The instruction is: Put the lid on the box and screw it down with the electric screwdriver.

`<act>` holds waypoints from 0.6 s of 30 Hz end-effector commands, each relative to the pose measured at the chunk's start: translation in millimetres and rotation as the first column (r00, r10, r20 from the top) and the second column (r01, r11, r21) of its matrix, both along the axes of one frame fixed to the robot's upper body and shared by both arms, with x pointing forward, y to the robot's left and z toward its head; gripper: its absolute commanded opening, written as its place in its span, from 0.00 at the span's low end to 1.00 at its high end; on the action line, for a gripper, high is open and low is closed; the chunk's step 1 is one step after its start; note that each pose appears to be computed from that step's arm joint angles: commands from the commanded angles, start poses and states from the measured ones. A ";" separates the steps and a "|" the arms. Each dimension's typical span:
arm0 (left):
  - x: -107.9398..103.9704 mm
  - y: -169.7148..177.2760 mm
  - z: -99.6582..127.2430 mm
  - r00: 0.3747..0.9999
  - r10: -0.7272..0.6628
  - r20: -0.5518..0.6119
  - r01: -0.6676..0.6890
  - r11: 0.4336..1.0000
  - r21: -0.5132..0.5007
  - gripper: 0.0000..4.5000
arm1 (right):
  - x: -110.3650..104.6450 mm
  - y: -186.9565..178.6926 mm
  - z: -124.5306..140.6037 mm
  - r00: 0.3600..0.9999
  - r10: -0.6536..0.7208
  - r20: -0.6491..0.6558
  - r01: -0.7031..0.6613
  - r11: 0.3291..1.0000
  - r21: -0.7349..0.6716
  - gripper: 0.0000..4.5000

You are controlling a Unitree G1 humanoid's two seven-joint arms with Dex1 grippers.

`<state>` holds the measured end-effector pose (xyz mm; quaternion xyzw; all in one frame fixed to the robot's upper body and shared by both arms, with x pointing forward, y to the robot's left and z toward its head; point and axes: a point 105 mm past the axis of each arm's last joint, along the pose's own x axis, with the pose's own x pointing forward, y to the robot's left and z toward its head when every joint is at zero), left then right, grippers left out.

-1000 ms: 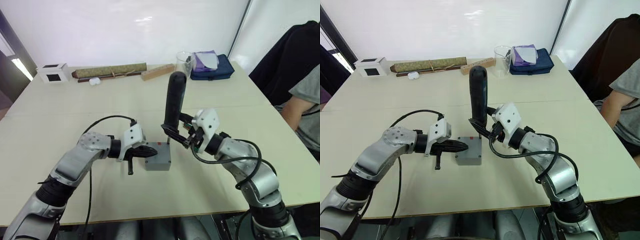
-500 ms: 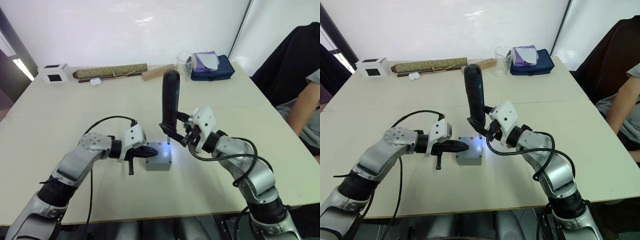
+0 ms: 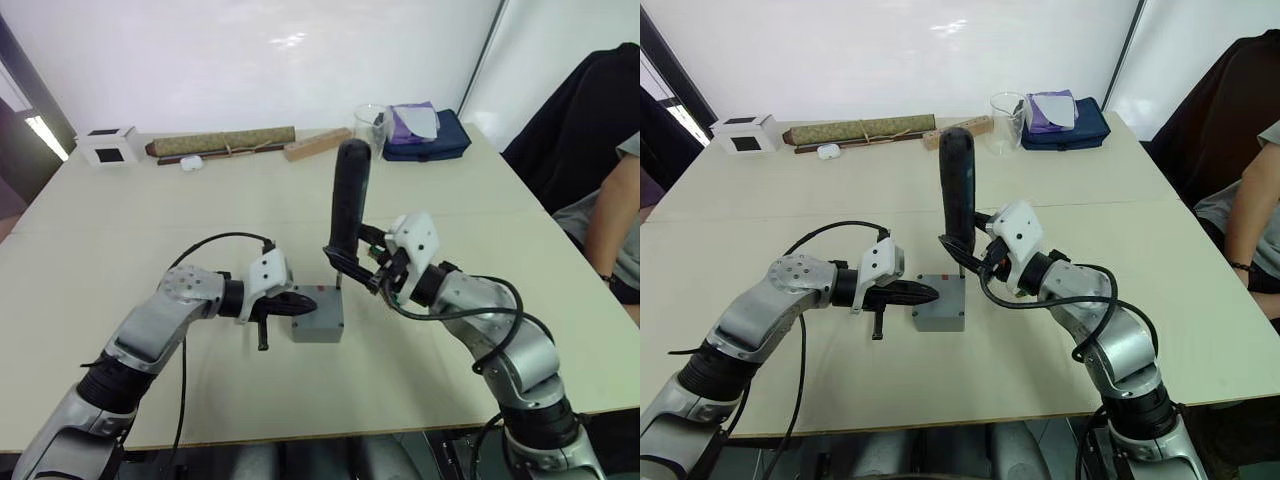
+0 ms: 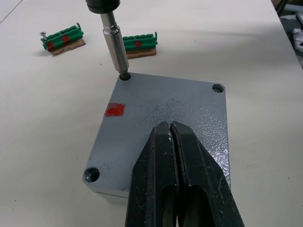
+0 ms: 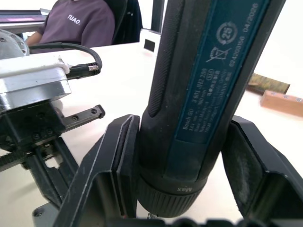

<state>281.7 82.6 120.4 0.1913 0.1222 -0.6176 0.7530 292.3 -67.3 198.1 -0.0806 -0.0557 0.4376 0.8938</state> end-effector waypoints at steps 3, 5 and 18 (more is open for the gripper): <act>-10.4 10.3 -15.7 0.994 0.011 -0.112 -0.011 1.000 0.005 0.00 | -4.7 -21.9 87.2 0.995 0.040 0.089 -0.053 0.987 0.149 0.48; -9.0 11.5 -12.0 0.993 0.022 -0.117 -0.024 1.000 -0.019 0.00 | -3.6 -30.2 107.2 0.995 0.033 0.093 -0.050 0.981 0.187 0.48; -15.2 17.8 78.1 0.994 -0.054 -0.091 0.028 0.964 -0.265 0.00 | 30.7 -200.6 29.9 0.562 -0.518 -0.645 0.451 0.846 -0.287 0.48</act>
